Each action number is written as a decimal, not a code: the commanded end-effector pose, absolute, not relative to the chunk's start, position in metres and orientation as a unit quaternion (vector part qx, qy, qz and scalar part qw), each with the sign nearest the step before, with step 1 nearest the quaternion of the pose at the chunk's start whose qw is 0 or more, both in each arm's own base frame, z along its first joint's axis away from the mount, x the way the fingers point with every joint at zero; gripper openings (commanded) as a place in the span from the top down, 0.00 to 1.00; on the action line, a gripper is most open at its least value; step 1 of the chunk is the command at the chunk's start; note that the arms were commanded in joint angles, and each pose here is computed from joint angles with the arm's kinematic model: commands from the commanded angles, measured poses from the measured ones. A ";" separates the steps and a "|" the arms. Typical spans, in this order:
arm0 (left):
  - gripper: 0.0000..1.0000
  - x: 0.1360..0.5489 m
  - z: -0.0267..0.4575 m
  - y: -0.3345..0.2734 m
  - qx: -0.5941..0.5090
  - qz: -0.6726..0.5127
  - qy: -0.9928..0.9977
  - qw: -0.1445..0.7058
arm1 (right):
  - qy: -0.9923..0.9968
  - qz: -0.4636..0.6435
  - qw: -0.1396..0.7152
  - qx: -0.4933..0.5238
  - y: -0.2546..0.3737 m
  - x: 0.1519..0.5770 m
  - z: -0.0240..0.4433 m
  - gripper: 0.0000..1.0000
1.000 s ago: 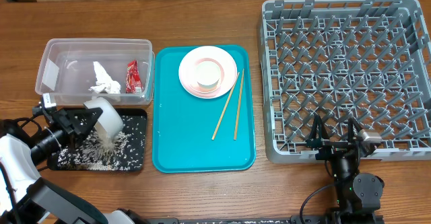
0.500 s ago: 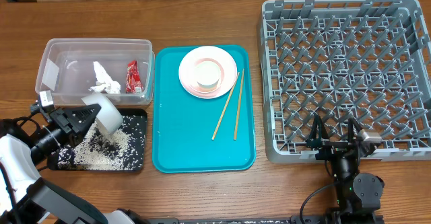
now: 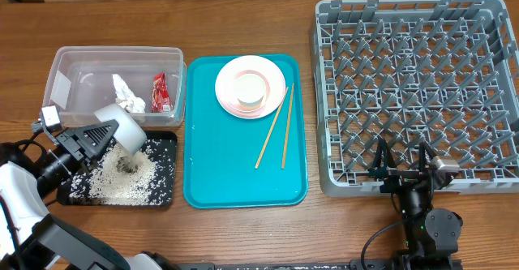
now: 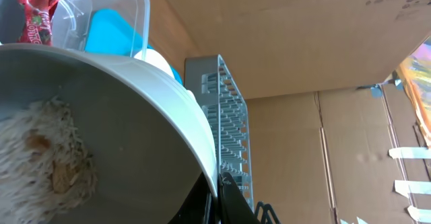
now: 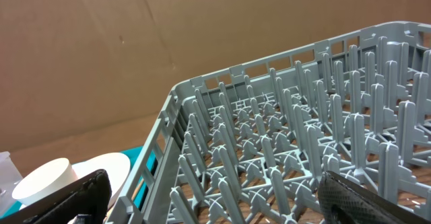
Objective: Sort waste into correct bins and load items into the dishwasher
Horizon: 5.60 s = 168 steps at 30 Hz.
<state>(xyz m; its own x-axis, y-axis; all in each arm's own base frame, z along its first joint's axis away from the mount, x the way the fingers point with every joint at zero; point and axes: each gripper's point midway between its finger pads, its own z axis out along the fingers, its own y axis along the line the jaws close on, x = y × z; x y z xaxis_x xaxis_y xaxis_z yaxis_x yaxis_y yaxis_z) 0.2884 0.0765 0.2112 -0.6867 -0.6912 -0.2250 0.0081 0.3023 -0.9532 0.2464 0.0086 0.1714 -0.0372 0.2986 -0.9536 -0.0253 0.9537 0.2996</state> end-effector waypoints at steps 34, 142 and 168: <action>0.96 0.280 0.225 0.095 -0.265 -0.578 0.679 0.367 | 0.708 0.114 0.690 0.096 0.008 0.246 0.171 0.00; 0.94 0.283 0.046 -0.183 0.003 0.079 0.996 0.047 | 0.708 0.114 0.690 0.096 0.008 0.246 0.171 0.00; 0.88 0.310 0.093 -0.213 0.023 -0.094 0.995 0.004 | 0.708 0.114 0.690 0.096 0.008 0.246 0.171 0.00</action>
<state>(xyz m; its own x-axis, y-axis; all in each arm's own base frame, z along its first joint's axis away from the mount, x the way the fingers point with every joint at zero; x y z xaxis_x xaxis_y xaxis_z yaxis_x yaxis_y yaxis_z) 0.2921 -0.2039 0.0722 -0.9991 0.0400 -0.0107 0.0406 0.9971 -0.0647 0.2464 0.0086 0.1714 -0.0372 0.2986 -0.9536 -0.0253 0.9537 0.2996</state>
